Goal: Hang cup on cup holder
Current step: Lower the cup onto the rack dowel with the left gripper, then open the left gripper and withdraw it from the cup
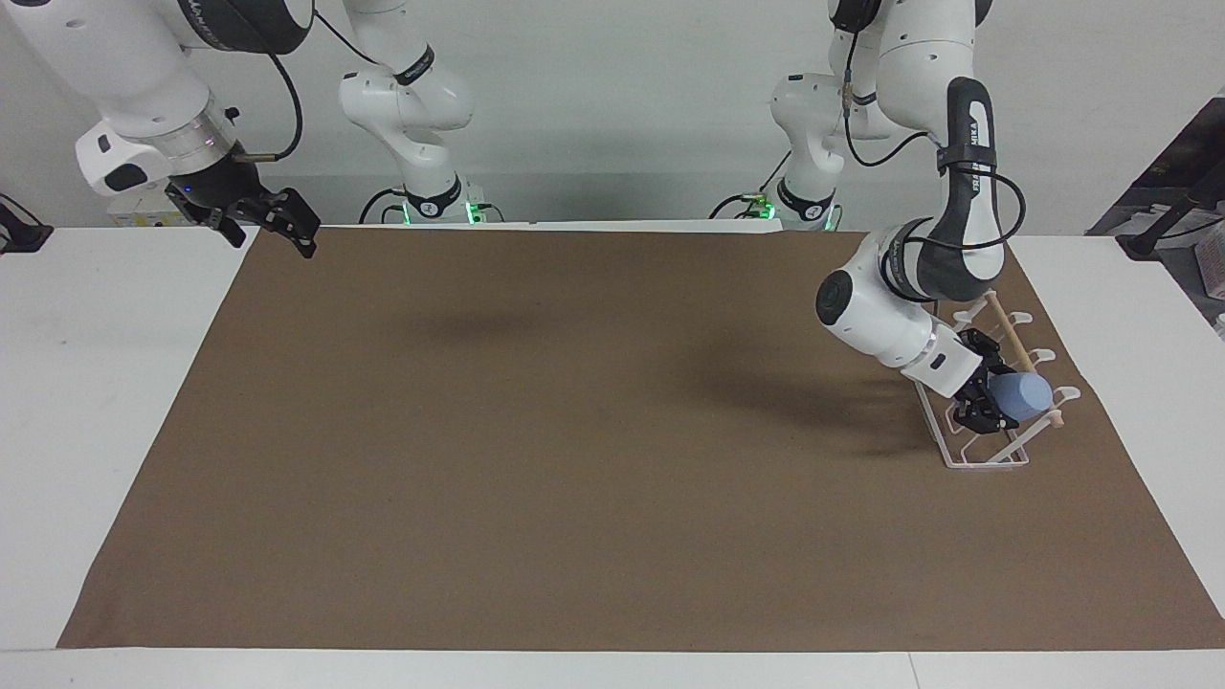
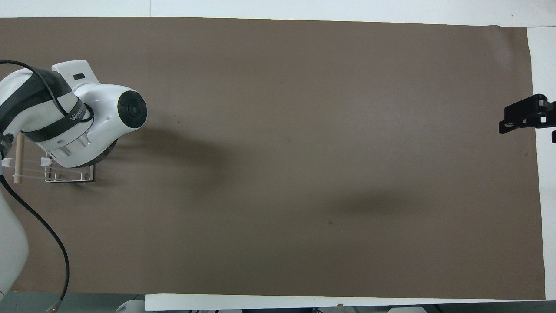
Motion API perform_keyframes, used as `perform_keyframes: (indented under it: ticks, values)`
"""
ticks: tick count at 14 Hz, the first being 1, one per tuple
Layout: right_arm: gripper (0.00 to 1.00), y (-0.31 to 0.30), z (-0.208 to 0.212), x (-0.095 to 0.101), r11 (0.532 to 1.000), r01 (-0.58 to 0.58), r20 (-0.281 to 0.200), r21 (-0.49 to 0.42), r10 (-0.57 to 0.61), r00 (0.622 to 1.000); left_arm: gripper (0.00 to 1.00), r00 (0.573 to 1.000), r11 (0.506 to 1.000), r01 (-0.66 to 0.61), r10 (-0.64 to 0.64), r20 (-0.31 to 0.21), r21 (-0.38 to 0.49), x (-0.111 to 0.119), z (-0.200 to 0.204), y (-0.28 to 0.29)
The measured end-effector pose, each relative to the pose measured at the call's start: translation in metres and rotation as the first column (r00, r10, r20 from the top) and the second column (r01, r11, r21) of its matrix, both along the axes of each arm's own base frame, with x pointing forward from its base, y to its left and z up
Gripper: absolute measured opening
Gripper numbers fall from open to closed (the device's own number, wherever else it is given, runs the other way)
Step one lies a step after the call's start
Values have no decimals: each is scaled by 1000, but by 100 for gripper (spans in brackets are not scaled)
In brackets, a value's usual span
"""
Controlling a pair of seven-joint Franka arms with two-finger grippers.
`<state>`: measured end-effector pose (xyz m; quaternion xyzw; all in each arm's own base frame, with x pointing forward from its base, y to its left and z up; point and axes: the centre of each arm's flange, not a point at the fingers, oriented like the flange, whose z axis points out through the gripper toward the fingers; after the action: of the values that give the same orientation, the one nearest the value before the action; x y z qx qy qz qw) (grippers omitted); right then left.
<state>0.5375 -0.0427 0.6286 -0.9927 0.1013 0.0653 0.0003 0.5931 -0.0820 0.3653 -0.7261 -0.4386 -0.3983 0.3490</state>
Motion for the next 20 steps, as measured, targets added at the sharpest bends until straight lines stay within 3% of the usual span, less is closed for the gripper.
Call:
perform_keyframes:
  ticks: [6, 9, 12, 15, 17, 19, 20]
  values:
    - [100, 0, 0, 0, 1000, -13, 0, 2, 13, 1000, 100, 1000, 997, -18, 16, -20, -74, 22, 75, -5]
    - [100, 0, 0, 0, 1000, -13, 0, 1, 13, 1000, 100, 995, 992, -30, 18, -100, -121, 29, 122, -6]
    - [100, 0, 0, 0, 1000, -13, 0, 1, 13, 1000, 100, 974, 979, -22, -24, -224, -201, 28, 169, -5]
    - [100, -1, 0, 0, 1000, -13, 0, 1, 13, 1000, 100, 924, 933, -22, -118, -363, -359, 14, 204, 2]
    - [100, -1, 0, 0, 1000, -13, 1, 1, 13, 1000, 100, 863, 881, -27, -218, -455, -473, -5, 223, 17]
    - [100, -1, 0, 0, 1000, -13, 0, 1, 13, 1000, 100, 791, 816, -16, -343, -507, -578, -21, 233, 22]
    - [100, -1, 1, 0, 1000, -13, 0, 1, 13, 1000, 100, 757, 768, -4, -416, -504, -640, -26, 236, 19]
